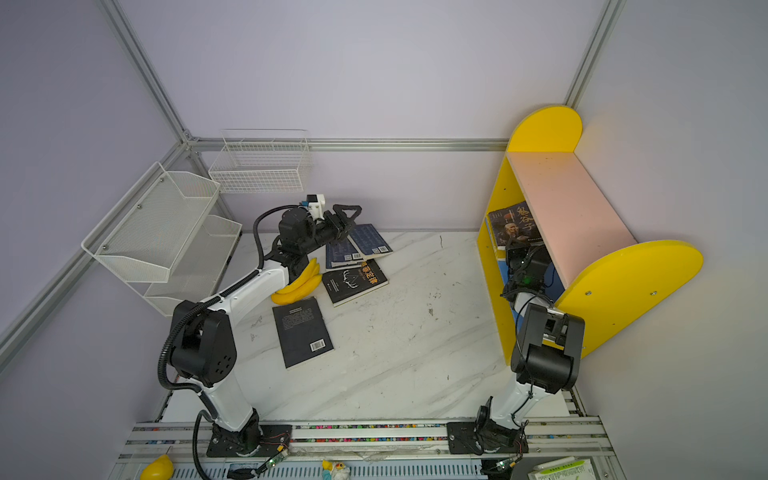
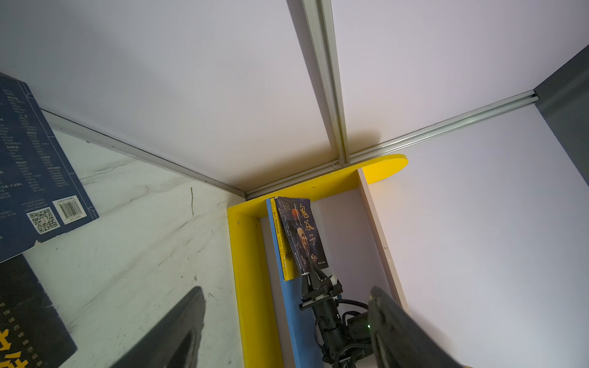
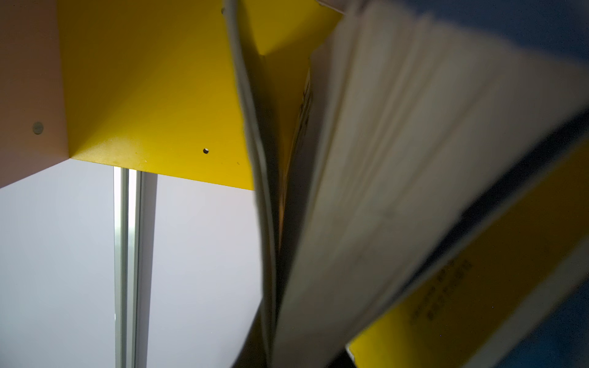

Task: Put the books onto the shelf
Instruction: 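Lower the purple book into the blue compartment beside the yellow book with the right gripper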

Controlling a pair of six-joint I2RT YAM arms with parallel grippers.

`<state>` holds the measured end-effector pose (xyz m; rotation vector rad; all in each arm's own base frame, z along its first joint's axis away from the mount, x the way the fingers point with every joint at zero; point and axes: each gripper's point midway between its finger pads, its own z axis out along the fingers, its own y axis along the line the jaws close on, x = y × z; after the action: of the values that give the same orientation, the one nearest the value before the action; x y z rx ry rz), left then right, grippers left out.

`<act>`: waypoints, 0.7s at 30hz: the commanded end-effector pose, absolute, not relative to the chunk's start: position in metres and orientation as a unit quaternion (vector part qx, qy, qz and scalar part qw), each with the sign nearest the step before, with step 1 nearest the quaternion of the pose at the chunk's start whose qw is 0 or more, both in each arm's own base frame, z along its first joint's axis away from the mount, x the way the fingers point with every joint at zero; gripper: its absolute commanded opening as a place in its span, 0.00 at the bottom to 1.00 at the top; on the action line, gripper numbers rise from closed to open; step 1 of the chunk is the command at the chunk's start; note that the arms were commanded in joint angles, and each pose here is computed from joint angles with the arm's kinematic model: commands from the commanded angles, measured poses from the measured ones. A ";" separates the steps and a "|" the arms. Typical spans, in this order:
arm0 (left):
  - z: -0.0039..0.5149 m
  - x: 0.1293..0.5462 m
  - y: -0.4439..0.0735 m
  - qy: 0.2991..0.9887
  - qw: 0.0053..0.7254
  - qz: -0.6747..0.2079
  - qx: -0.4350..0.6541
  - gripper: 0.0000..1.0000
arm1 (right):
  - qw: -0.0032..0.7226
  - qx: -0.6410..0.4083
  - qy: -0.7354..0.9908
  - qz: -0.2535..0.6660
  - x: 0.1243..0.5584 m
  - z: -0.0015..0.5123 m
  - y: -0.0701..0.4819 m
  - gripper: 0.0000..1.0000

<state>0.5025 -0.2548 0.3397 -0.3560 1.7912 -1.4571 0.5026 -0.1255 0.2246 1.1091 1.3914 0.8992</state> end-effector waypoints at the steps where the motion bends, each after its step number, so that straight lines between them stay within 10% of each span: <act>1: 0.351 0.504 -0.252 0.690 0.406 -0.584 -0.134 0.80 | 0.551 0.454 0.583 0.388 0.512 0.231 -0.126 0.09; 21: 0.343 0.506 -0.252 0.686 0.398 -0.592 -0.145 0.80 | 0.505 0.487 0.655 0.280 0.504 0.215 -0.139 0.59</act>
<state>0.5057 -0.2558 0.3409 -0.3704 1.7701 -1.4827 0.5059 -0.1355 0.2080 1.1760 1.5623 0.7319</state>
